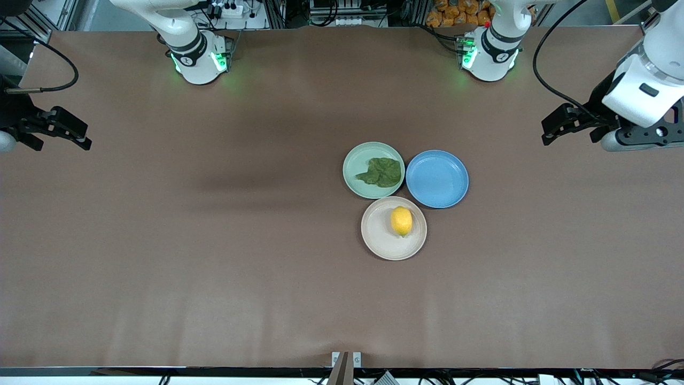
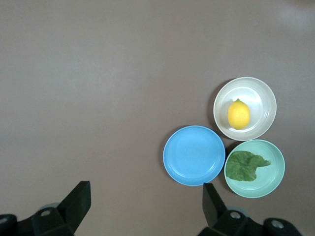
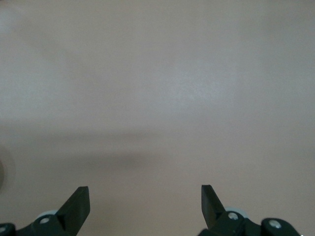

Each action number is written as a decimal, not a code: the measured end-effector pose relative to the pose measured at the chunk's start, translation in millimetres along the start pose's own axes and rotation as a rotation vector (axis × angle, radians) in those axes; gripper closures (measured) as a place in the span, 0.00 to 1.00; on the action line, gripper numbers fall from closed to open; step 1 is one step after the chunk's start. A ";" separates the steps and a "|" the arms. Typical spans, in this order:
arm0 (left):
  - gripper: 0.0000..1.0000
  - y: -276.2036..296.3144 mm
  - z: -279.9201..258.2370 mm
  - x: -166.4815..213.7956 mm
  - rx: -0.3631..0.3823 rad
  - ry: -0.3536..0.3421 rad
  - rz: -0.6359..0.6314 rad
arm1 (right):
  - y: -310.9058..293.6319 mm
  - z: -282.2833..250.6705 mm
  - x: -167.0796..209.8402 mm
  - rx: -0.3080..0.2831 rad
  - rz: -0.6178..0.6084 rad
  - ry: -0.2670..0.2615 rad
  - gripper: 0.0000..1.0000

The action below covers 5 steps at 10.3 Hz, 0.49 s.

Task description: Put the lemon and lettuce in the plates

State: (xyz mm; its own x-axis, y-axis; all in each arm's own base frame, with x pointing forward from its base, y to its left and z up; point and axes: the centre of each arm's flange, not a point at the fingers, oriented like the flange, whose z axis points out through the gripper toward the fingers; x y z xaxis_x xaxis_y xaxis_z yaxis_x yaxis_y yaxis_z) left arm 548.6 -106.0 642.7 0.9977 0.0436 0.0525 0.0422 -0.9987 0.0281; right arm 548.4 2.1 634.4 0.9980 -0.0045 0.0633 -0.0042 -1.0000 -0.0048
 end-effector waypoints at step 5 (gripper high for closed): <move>0.00 -8.0 -14.5 0.1 -0.003 0.056 0.068 | -0.1 0.2 0.1 0.000 0.000 0.000 0.00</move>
State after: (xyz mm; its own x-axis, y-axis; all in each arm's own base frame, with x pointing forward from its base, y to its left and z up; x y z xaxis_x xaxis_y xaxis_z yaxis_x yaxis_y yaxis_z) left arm 547.5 -97.6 656.9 0.9937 -0.0227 0.1099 -0.0257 -0.9993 0.0260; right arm 548.5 2.1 634.2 0.9980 -0.0043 0.0636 -0.0040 -1.0000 -0.0047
